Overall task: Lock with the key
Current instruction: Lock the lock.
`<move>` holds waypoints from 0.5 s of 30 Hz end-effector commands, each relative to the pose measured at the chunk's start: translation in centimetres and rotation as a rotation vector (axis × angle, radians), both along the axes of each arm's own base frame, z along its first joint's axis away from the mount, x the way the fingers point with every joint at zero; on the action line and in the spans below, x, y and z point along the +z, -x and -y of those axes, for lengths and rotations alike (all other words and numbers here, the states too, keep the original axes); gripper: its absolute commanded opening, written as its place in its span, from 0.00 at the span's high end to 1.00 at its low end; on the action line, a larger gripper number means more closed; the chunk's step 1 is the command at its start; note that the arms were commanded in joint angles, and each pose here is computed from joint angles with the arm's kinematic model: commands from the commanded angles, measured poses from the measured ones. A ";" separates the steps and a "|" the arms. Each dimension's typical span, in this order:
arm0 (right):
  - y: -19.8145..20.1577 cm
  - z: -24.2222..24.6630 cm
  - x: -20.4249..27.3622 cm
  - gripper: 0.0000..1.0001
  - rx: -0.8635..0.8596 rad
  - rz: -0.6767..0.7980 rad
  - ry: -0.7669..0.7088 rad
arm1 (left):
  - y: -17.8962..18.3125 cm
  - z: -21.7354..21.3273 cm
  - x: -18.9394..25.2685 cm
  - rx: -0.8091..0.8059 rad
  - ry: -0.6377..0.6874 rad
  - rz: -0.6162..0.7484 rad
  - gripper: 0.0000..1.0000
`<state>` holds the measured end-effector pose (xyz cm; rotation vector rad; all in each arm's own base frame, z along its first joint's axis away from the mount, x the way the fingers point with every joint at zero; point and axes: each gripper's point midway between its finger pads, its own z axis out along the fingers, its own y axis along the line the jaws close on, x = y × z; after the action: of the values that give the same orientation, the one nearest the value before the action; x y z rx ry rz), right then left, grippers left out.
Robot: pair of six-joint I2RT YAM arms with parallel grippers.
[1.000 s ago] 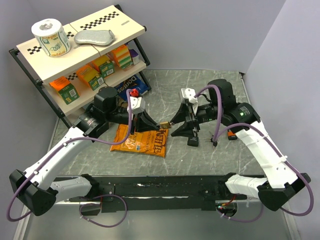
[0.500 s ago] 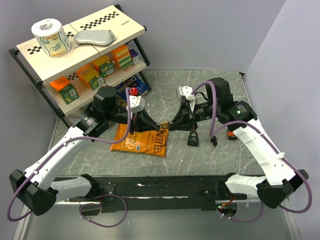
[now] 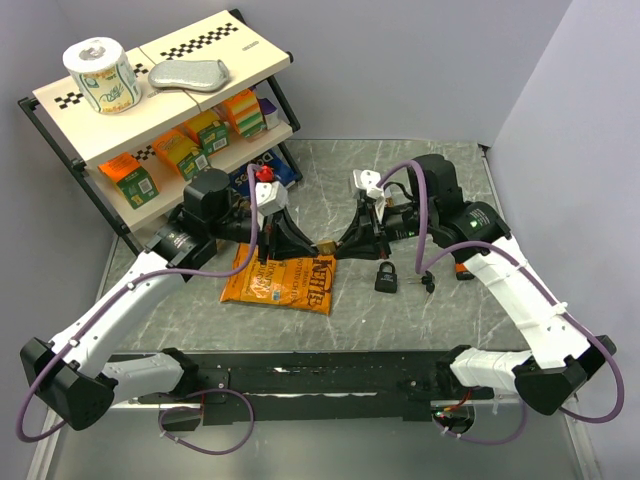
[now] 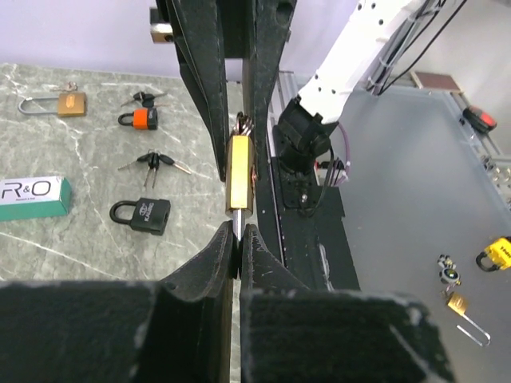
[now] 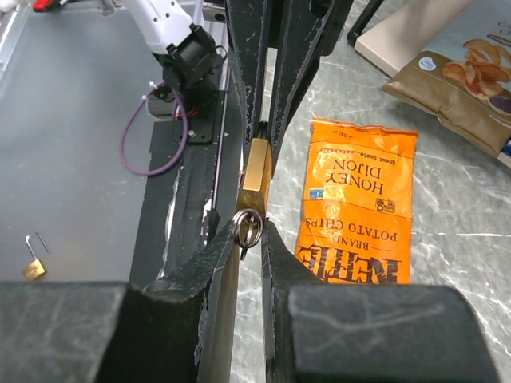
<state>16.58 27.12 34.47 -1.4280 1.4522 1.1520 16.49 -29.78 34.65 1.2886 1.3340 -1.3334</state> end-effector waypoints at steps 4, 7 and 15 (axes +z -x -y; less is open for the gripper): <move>0.8 -3.2 1.3 1.00 0.097 0.000 -0.083 | 0.3 2.0 4.8 -0.045 0.156 0.130 0.99; 0.9 -3.5 1.5 1.00 0.102 -0.016 -0.097 | 0.2 2.0 5.0 -0.036 0.162 0.136 0.99; 0.2 -4.0 2.7 1.00 0.084 -0.009 -0.127 | 1.2 2.0 3.6 -0.059 0.140 0.112 0.99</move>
<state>16.20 27.78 34.77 -1.3512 1.5341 1.2394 16.32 -29.93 35.80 1.2489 1.3212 -1.3737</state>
